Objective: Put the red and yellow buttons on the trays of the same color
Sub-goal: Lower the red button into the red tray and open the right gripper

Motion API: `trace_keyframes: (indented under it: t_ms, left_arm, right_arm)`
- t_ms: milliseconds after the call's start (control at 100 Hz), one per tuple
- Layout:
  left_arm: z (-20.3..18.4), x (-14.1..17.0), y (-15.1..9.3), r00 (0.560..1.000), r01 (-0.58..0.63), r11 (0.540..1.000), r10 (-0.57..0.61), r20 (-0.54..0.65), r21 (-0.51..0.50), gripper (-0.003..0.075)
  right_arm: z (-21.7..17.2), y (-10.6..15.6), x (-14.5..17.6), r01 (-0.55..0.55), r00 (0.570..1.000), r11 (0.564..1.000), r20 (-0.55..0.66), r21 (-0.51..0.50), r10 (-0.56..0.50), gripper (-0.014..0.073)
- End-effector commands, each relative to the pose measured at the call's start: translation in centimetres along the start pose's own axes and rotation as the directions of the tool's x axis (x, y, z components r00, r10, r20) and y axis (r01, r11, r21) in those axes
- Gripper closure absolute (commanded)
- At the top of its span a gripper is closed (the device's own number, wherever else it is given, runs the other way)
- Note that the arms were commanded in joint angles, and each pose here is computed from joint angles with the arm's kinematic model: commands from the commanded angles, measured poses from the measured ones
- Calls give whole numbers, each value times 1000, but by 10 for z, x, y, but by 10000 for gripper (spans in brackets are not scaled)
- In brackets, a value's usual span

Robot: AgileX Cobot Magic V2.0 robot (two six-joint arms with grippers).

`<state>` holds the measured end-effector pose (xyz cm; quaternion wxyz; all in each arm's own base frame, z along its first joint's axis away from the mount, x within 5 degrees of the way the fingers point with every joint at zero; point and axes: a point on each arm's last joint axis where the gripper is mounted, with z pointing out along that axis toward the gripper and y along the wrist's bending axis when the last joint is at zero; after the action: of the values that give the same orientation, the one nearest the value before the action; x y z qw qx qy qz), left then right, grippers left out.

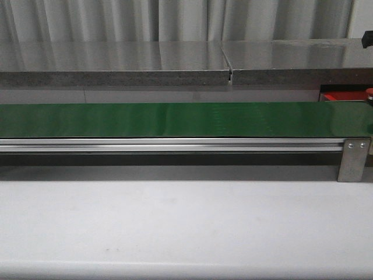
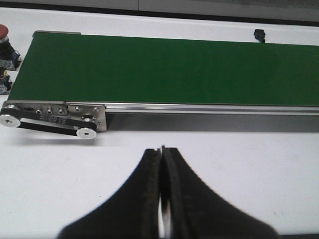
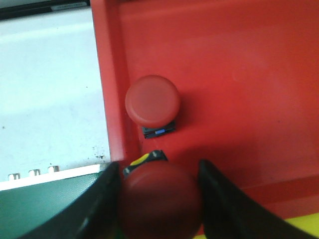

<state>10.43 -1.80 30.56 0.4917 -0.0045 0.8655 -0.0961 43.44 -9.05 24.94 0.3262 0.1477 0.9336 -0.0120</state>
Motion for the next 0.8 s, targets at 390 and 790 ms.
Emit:
trace_keyframes:
  t_ms: [390, 790]
  left_arm:
    - [-5, -13, -2, 995, 13, 1000, -14, 95, 15, 741]
    - [-5, -13, -2, 995, 13, 1000, -14, 95, 15, 741]
  right_arm:
    - [5, -6, -18, -14, 989, 1000, 146, -3, 15, 466]
    - [11, -7, -15, -14, 991, 1000, 132, -2, 15, 41]
